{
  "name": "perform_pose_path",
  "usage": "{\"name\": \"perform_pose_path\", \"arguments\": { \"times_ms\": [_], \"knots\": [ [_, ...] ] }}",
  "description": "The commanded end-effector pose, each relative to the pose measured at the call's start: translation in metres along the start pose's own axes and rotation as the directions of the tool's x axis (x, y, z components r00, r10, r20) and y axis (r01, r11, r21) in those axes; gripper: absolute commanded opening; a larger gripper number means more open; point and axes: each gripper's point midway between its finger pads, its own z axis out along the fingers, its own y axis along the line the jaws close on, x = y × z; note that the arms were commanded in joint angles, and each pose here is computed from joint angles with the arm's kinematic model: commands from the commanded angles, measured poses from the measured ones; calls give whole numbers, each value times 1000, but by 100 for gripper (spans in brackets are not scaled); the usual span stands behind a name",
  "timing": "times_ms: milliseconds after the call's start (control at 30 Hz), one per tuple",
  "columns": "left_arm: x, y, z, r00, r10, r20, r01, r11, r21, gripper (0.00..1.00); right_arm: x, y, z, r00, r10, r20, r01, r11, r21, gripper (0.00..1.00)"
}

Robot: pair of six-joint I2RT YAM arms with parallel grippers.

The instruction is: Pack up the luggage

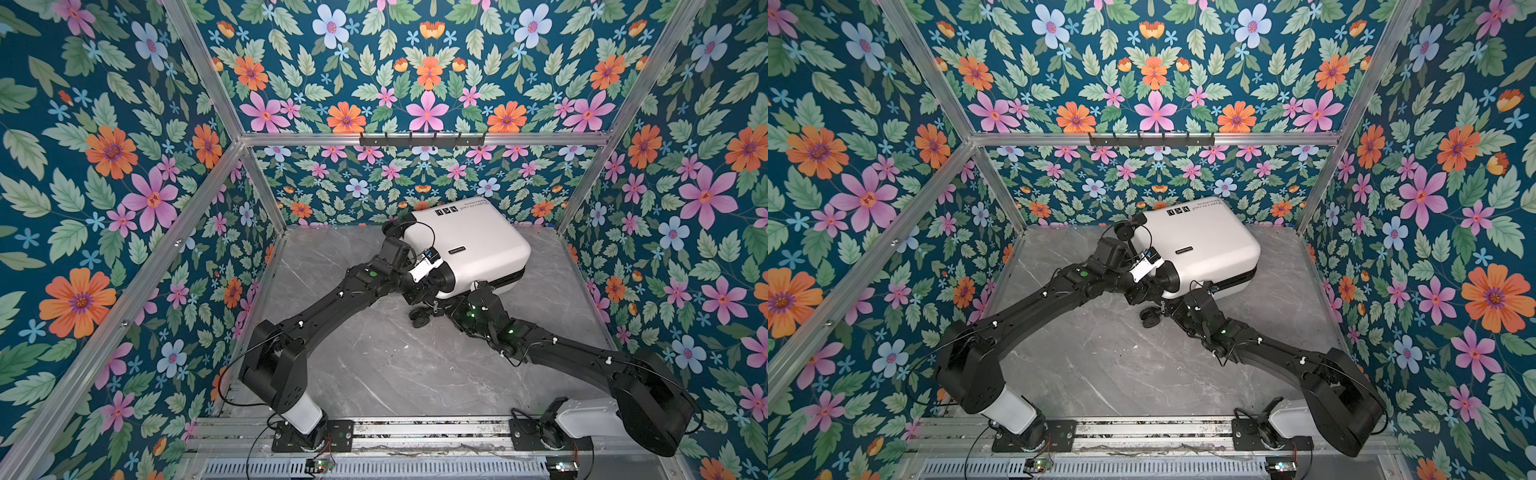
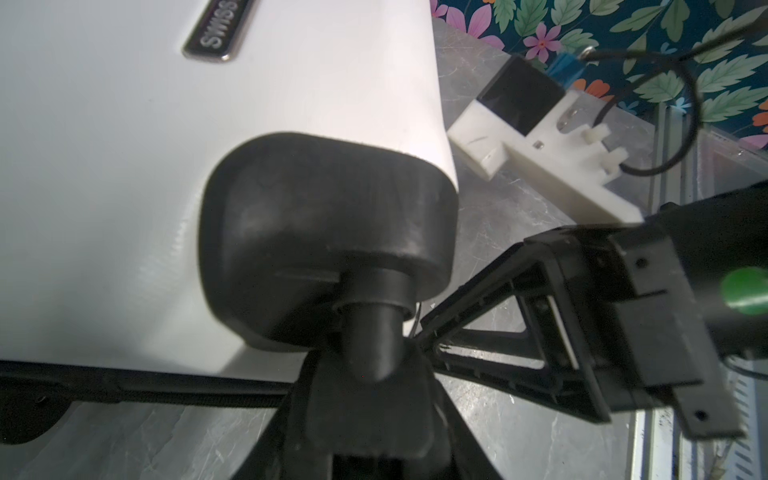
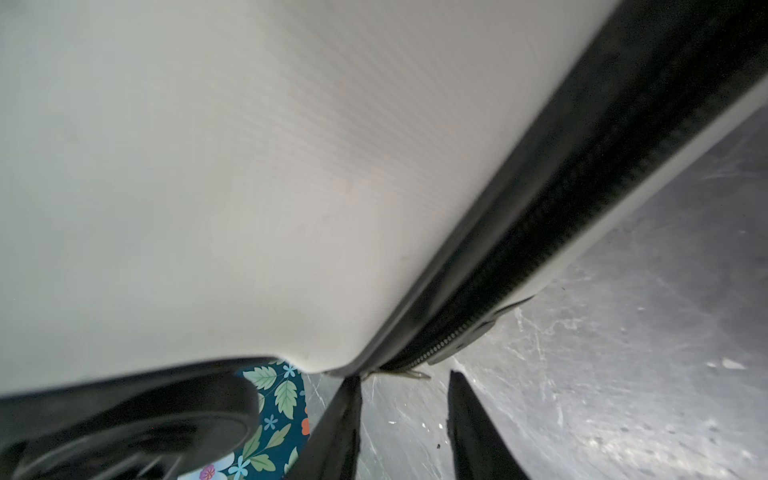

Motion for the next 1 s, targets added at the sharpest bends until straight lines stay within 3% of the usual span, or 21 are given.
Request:
{"name": "perform_pose_path", "arguments": {
  "times_ms": [0,367,600,967],
  "knots": [
    [-26,1,-7,997,-5,82,5,1000,-3,0,0,13,0,1000,4,3,-4,997,-78,38],
    [-25,0,-2,996,-37,78,36,999,15,0,19,11,8,954,-292,-67,283,951,-123,49],
    [-23,2,3,993,-64,99,64,998,9,0,24,1,13,947,-314,-62,304,942,-142,52],
    [-18,4,11,992,-89,94,88,996,19,0,16,17,18,964,-267,7,261,938,-227,43]
  ]
}}
